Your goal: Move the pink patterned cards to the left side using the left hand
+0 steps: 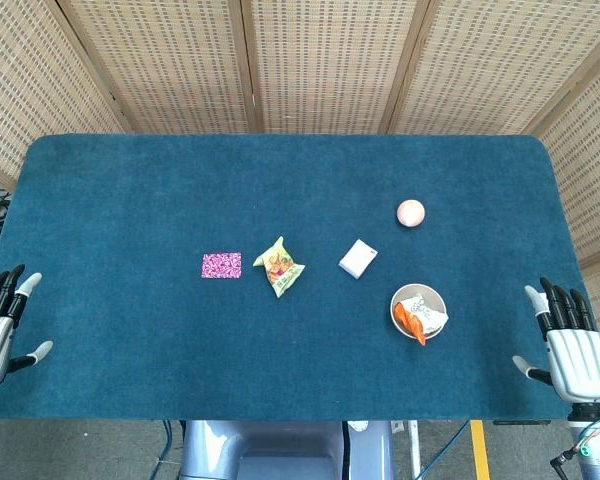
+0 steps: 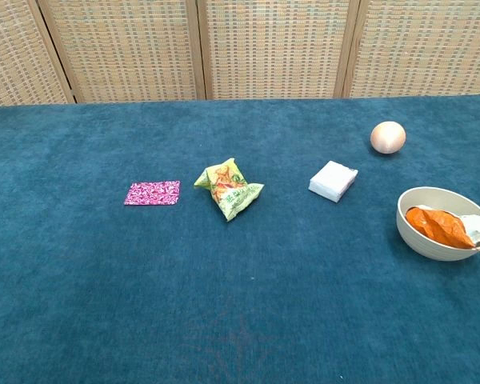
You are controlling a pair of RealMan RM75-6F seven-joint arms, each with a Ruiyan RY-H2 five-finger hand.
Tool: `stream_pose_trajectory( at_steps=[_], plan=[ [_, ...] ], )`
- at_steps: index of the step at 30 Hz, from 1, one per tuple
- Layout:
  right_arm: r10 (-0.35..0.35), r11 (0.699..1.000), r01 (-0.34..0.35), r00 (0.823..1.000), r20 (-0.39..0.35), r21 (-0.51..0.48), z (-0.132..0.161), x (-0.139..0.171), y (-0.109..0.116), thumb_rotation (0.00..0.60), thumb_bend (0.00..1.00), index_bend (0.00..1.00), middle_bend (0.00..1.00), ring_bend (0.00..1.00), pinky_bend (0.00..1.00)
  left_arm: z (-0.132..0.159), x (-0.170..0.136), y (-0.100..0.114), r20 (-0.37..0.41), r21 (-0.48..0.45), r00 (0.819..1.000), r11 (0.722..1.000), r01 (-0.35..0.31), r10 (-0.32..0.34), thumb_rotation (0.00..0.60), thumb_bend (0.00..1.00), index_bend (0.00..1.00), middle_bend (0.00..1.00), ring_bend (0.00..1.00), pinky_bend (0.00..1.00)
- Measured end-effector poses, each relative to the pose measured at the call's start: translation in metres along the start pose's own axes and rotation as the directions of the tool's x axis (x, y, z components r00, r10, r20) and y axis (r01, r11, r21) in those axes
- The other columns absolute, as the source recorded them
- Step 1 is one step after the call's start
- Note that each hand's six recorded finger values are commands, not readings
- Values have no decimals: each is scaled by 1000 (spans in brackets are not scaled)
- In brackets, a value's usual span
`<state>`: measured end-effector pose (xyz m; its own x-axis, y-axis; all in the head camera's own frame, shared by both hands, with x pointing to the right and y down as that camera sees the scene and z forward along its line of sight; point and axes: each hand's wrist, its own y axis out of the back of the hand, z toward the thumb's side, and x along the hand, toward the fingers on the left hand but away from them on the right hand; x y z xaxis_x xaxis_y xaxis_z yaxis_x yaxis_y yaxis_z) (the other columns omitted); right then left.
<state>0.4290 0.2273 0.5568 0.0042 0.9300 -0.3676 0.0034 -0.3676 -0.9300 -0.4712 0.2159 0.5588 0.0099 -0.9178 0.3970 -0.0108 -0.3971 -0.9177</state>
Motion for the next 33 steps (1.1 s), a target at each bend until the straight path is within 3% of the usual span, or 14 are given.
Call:
stream_pose_trajectory(
  at_steps=[29, 33],
  plan=[
    [11, 1000, -11, 1000, 9, -5, -2, 0, 0, 600, 131, 0, 0, 0, 0, 4, 0, -3, 12, 6, 1000, 1000, 13, -13, 600, 181, 70, 0, 0, 0],
    [12, 1000, -12, 1000, 6, -6, -1, 0, 0, 600, 131, 0, 0, 0, 0, 4, 0, -4, 12, 10, 1000, 1000, 17, -17, 600, 221, 57, 0, 0, 0]
  ],
)
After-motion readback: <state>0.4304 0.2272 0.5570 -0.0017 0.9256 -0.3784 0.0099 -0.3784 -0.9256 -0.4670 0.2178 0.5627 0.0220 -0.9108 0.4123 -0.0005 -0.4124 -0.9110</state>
